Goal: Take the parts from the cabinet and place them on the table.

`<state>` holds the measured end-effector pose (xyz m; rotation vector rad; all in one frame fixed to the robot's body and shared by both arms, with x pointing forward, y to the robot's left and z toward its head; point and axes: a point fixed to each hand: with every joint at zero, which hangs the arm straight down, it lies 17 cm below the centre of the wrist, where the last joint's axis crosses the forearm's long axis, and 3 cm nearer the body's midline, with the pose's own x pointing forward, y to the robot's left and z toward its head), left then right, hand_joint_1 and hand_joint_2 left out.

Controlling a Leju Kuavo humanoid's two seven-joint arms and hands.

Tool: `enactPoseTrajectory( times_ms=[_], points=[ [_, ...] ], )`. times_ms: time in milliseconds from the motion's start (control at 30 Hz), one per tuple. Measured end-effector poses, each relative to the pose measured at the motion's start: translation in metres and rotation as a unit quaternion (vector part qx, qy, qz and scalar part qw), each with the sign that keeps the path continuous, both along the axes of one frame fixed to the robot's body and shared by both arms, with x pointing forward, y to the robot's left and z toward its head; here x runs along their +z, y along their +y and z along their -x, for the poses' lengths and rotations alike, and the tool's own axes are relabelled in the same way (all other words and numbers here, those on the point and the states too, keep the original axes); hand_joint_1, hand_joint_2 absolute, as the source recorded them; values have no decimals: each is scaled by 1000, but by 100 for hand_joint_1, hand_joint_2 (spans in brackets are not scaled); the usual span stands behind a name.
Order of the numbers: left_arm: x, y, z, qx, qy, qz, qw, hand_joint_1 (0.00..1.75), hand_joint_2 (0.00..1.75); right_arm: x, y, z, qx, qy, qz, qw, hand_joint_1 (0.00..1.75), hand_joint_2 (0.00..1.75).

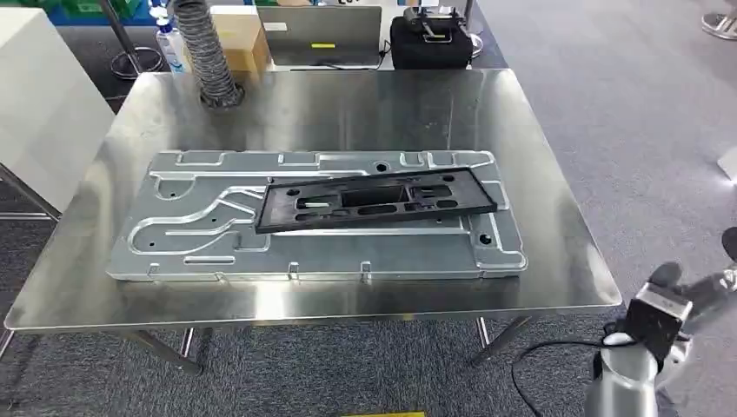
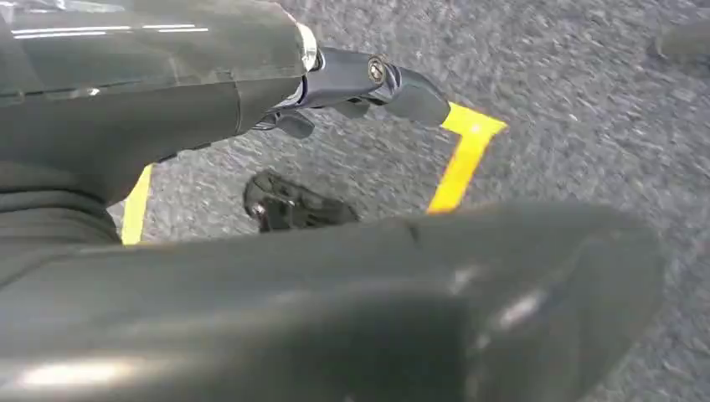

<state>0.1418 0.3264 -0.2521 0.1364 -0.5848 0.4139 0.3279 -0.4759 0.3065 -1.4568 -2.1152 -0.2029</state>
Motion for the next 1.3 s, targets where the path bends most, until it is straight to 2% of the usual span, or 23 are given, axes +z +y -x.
enactPoseTrajectory(
  times_ms=[233, 467, 733, 867, 1033, 1200, 1300],
  points=[
    [1, 4, -2, 9, -3, 0, 1000, 0, 0, -91, 2, 24, -47, 118, -38, 991, 0, 0],
    [2, 4, -4, 10, -6, 1, 1000, 0, 0, -167, 35, 26, -39, 208, -97, 973, 0, 0],
    [1, 2, -1, 7, -3, 3, 1000, 0, 0, -257, 38, 37, -30, 300, -159, 940, 0, 0],
    [0, 1, 0, 2, -2, 4, 1000, 0, 0, -313, 43, 55, -22, 349, -217, 911, 0, 0],
    [0, -3, 0, -7, 0, 4, 1000, 0, 0, -387, 55, 93, -30, 407, -302, 861, 0, 0],
    [-1, -6, 2, -13, 4, 5, 1000, 0, 0, -454, 94, 137, -28, 476, -369, 797, 0, 0],
    [-1, -9, 2, -19, 6, 6, 1000, 0, 0, -490, 130, 156, -18, 531, -406, 744, 0, 0]
  ],
)
